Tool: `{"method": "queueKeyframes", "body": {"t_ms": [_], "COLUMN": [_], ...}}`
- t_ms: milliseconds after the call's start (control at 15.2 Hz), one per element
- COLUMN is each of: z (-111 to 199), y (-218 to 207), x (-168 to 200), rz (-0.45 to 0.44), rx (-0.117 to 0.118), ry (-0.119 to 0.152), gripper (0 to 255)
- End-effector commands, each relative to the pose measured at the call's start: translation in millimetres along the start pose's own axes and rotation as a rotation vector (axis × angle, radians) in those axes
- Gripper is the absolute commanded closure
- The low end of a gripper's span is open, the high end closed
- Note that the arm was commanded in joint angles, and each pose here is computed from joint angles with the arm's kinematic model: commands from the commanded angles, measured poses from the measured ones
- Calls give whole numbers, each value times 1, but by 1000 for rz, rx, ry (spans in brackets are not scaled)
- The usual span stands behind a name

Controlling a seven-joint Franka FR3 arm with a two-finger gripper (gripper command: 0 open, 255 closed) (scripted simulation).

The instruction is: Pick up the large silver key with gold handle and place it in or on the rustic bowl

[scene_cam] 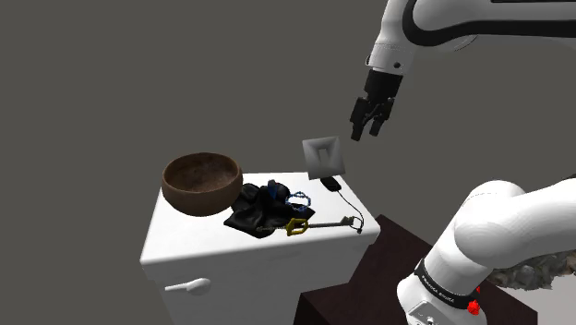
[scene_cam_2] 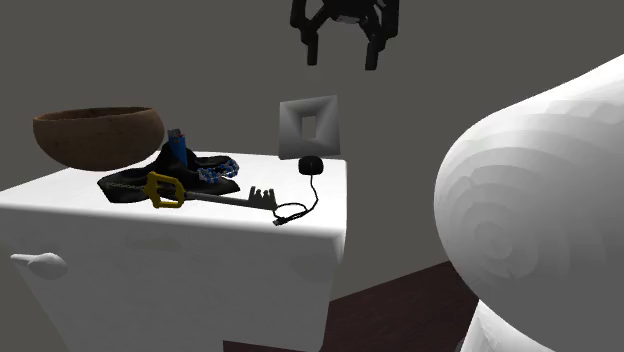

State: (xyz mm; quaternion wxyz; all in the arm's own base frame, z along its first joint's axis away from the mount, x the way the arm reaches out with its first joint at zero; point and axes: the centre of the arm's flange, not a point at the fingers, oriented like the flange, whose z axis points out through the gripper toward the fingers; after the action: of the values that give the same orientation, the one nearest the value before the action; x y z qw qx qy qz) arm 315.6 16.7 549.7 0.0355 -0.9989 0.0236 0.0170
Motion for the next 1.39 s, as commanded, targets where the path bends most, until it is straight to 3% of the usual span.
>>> {"method": "queueKeyframes", "body": {"t_ms": [0, 594, 1320], "z": [0, 55, 125], "y": [0, -108, -213], "x": [0, -1, -67], "rz": [0, -514, -1120], "rx": [0, -32, -70], "ry": [0, 30, 66], "gripper": [0, 0, 0]}}
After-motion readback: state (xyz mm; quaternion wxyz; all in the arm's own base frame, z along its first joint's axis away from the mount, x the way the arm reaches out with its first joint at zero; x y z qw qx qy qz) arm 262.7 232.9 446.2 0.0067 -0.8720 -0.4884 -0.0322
